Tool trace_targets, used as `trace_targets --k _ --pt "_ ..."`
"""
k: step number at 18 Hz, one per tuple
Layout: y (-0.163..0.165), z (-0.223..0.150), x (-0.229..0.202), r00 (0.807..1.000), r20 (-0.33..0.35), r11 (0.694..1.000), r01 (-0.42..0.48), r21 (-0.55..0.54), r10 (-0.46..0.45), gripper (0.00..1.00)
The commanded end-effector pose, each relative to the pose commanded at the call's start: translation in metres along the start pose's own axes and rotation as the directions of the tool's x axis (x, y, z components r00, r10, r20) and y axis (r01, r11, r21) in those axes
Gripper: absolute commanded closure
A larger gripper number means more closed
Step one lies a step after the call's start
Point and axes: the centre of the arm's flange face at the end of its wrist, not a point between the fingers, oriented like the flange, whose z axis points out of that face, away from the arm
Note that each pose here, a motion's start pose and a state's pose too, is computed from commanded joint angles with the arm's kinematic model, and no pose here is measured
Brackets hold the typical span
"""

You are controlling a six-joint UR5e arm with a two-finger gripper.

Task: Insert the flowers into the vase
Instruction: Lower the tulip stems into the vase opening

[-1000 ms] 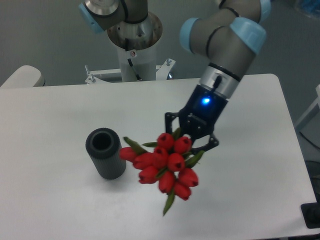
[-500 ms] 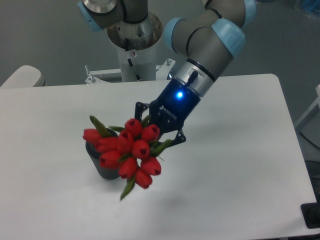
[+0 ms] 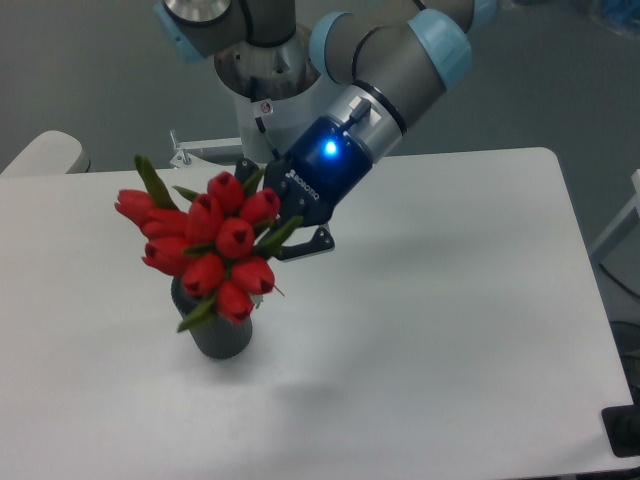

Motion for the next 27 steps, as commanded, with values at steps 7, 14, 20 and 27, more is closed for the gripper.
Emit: trace_targets --k 7,14,20,27 --pt "0.009 0.013 0.029 0.999 -0.033 1.000 -0.019 -0.011 0.019 0.81" --pt "0.030 0.026 0.032 0.996 -0.060 0.997 -0.072 -0.020 0.071 0.81" --pt "0.056 0.032 0.037 0.993 -0.077 0.996 -0.087 -0.028 0.085 0.81" --pt "0.080 0.039 0.036 0.994 -0.091 0.997 -0.068 -0.040 0.064 0.80"
